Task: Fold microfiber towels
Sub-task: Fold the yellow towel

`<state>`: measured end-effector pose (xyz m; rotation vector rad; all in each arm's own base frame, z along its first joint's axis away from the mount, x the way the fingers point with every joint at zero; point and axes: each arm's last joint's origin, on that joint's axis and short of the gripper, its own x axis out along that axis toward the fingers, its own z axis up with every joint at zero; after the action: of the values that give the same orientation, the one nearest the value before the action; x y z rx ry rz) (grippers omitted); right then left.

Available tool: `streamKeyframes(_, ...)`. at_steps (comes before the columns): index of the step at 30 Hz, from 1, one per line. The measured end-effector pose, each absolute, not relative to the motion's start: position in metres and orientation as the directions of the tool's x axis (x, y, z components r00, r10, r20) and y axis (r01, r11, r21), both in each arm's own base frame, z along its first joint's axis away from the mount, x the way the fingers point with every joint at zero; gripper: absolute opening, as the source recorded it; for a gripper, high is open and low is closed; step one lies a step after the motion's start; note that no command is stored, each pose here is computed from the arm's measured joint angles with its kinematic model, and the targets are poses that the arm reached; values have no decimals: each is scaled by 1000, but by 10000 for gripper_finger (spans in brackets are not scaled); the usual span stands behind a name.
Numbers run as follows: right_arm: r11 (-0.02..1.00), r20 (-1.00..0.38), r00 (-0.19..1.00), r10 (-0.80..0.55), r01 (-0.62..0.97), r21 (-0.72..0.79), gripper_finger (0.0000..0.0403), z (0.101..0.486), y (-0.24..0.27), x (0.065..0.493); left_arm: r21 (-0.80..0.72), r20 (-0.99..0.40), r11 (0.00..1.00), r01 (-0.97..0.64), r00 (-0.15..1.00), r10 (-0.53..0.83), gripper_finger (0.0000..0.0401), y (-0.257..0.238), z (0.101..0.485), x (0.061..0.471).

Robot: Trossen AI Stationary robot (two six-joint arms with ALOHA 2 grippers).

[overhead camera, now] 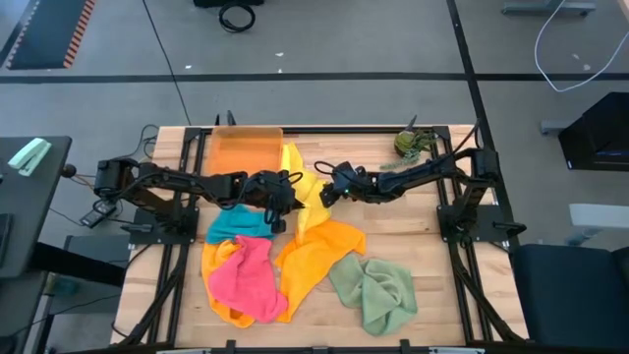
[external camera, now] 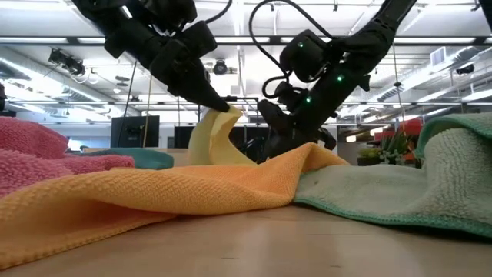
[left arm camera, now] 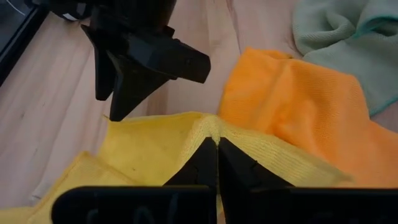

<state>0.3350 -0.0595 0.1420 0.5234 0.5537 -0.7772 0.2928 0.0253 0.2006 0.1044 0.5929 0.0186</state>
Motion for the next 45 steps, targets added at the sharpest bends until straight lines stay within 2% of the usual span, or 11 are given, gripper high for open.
streamKeyframes(7, 584, -642, 560, -524, 785, 208, 212, 121, -50, 343, 104, -557, 994, 13, 829, 47, 22, 25, 201, 293)
streamKeyframes(12, 572, -636, 540, -551, 800, 183, 192, 117, -50, 350, 104, -557, 994, 14, 829, 46, 7, 25, 200, 293)
streamKeyframes(14, 578, -654, 521, -548, 801, 155, 158, 117, -50, 350, 104, -557, 995, 14, 829, 47, 9, 25, 200, 293)
streamKeyframes(18, 598, -681, 487, -547, 796, 88, 40, 123, -50, 344, 104, -558, 995, 14, 829, 47, 22, 25, 200, 293)
streamKeyframes(20, 604, -691, 462, -555, 796, 47, 13, 128, -50, 340, 104, -557, 995, 14, 829, 47, 20, 25, 200, 293)
streamKeyframes(27, 611, -642, 475, -602, 792, 12, 4, 183, -50, 317, 121, -496, 993, 8, 867, 53, 12, 26, 206, 297)
streamKeyframes(30, 616, -609, 491, -624, 788, 4, 3, 217, -56, 298, 212, -394, 977, -23, 913, 107, 15, 31, 216, 301)
streamKeyframes(34, 582, -530, 493, -690, 813, 0, 2, 259, -80, 268, 338, -204, 928, -159, 950, 237, 7, 57, 234, 303)
streamKeyframes(38, 539, -457, 496, -739, 841, 41, 2, 293, -101, 233, 286, -81, 909, -302, 938, 337, 13, 94, 247, 296)
streamKeyframes(41, 545, -491, 507, -708, 835, 75, 2, 296, -97, 214, 103, -189, 965, -241, 948, 257, 14, 109, 236, 289)
streamKeyframes(45, 590, -612, 534, -583, 796, 132, 1, 257, -74, 207, -36, -446, 997, -65, 894, 42, 33, 98, 205, 286)
